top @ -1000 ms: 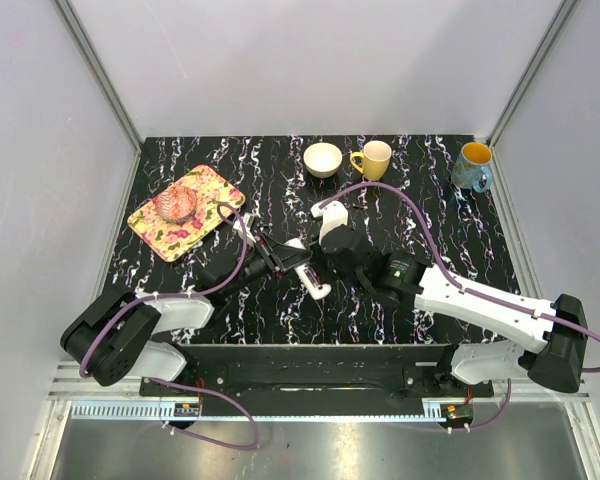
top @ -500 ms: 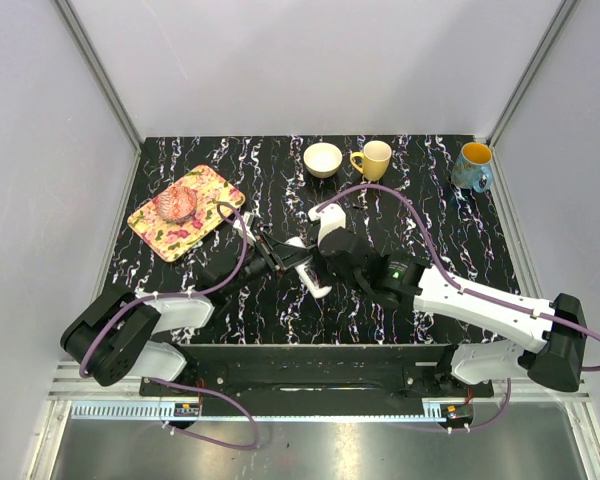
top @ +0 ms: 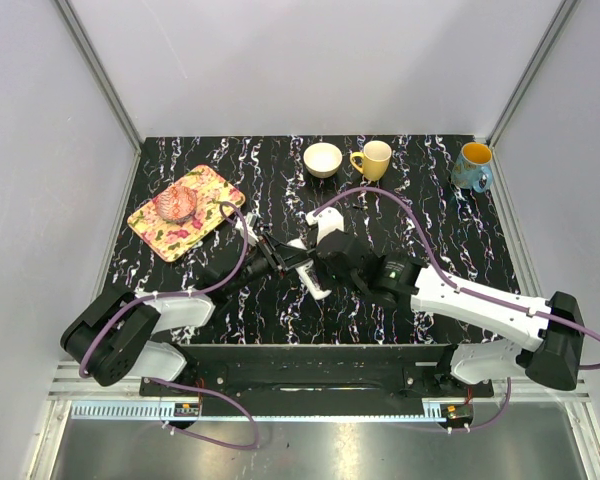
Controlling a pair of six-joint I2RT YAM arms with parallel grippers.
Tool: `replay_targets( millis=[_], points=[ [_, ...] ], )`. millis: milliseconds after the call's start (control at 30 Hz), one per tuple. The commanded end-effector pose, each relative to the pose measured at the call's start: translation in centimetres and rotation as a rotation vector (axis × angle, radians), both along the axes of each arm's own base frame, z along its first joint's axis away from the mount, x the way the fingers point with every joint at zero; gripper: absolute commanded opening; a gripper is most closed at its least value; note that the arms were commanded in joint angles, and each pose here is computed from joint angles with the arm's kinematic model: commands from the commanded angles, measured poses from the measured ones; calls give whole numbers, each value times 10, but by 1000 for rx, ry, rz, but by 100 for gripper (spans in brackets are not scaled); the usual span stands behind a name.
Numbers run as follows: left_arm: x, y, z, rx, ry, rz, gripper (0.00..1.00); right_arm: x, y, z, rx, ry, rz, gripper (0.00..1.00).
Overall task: Load the batteries into the remote control
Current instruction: Load the battery into the remote control.
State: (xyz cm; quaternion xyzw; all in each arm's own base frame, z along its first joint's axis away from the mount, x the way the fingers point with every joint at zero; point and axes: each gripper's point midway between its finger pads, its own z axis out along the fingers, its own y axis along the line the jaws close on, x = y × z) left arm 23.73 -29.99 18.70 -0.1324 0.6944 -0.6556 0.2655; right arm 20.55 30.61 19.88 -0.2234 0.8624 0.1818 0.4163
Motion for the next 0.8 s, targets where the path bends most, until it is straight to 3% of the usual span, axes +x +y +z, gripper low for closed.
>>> replay_targets(
  millis=[0,767],
  points=[
    [5,2,76,-160,-176,22,0,-14,-10,-22,-88,65,28,0],
    [13,8,131,-211,-307,49,0,-36,-10,-57,-174,225,59,0]
  ],
)
